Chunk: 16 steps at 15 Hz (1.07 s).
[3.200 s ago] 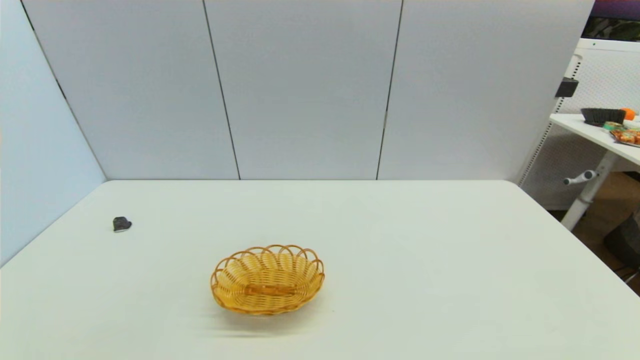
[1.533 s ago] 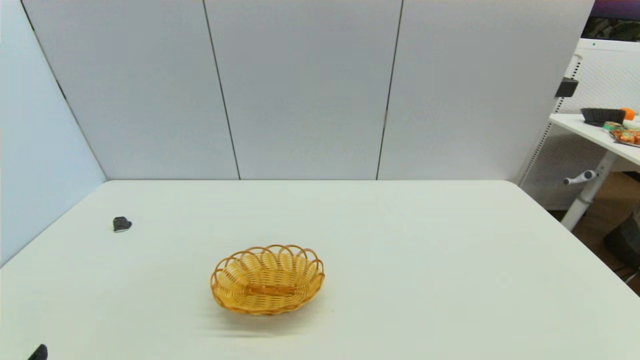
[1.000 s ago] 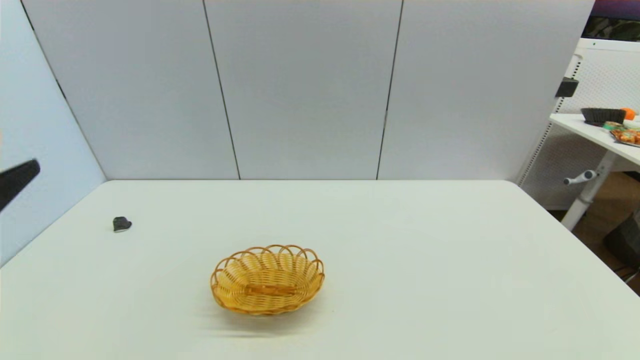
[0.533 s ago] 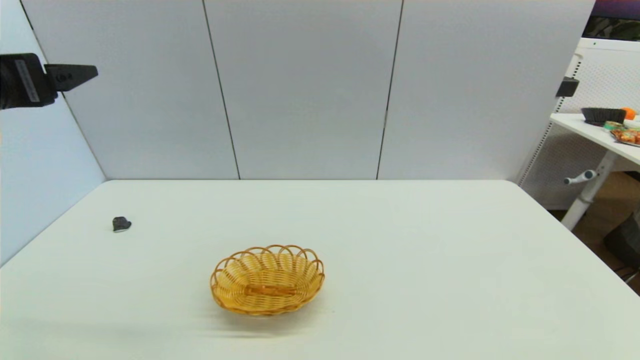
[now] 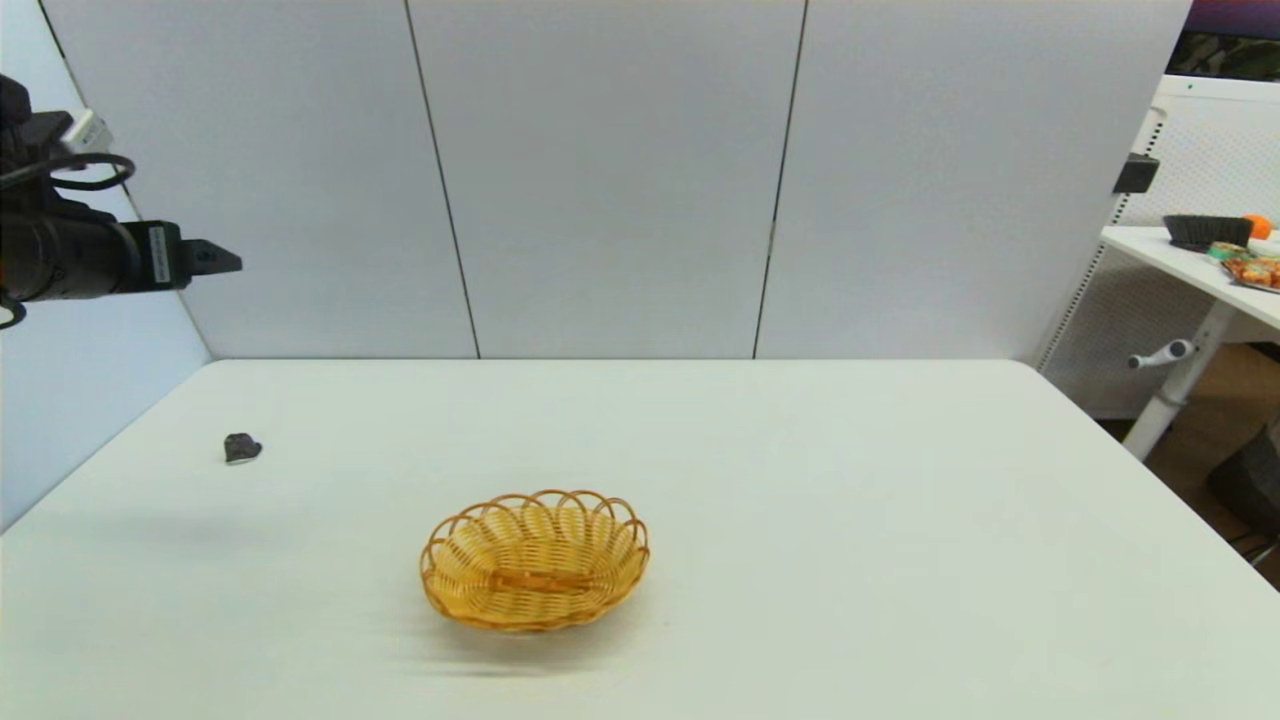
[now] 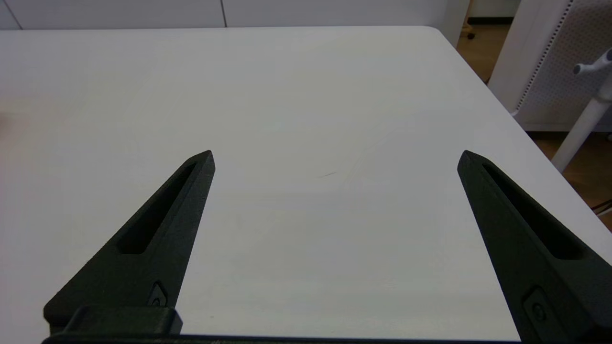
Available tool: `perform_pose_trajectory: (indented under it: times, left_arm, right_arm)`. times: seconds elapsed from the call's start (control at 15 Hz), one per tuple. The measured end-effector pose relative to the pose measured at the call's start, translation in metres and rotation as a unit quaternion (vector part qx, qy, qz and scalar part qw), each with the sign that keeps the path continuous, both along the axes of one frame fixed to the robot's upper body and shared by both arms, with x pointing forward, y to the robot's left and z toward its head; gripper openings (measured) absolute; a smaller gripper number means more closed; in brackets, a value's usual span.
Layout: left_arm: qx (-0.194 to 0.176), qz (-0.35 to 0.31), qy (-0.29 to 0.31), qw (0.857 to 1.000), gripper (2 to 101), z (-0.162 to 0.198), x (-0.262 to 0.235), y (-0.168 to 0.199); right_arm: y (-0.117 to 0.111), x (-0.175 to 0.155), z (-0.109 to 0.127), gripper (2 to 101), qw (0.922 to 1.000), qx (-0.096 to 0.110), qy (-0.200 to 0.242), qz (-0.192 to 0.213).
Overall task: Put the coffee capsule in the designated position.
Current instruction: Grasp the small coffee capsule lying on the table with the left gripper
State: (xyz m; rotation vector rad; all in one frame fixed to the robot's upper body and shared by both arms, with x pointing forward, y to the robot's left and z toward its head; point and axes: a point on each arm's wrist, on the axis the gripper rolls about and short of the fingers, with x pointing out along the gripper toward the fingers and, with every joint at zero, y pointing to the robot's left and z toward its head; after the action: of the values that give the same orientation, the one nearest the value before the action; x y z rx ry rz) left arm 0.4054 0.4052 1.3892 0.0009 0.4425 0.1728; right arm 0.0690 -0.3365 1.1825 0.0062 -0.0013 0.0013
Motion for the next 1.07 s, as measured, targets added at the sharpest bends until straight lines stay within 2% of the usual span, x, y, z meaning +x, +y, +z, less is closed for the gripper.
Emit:
perform_pose_trajectory:
  times: [0.4, 0.8, 1.07]
  left_arm:
    - [-0.033, 0.016, 0.145, 0.989, 97.8, -0.034, 0.033, 0.021]
    - [-0.044, 0.018, 0.191, 0.98, 97.8, -0.071, 0.06, 0.03]
    - [-0.03, 0.054, 0.224, 0.973, 97.8, -0.09, 0.067, 0.035]
  right_arm:
    - [0.0, 0.0, 0.0, 100.5, 1.0, 0.0, 0.0, 0.0]
    - [0.0, 0.0, 0.0, 100.5, 1.0, 0.0, 0.0, 0.0]
    - [0.0, 0.0, 0.0, 100.5, 1.0, 0.0, 0.0, 0.0]
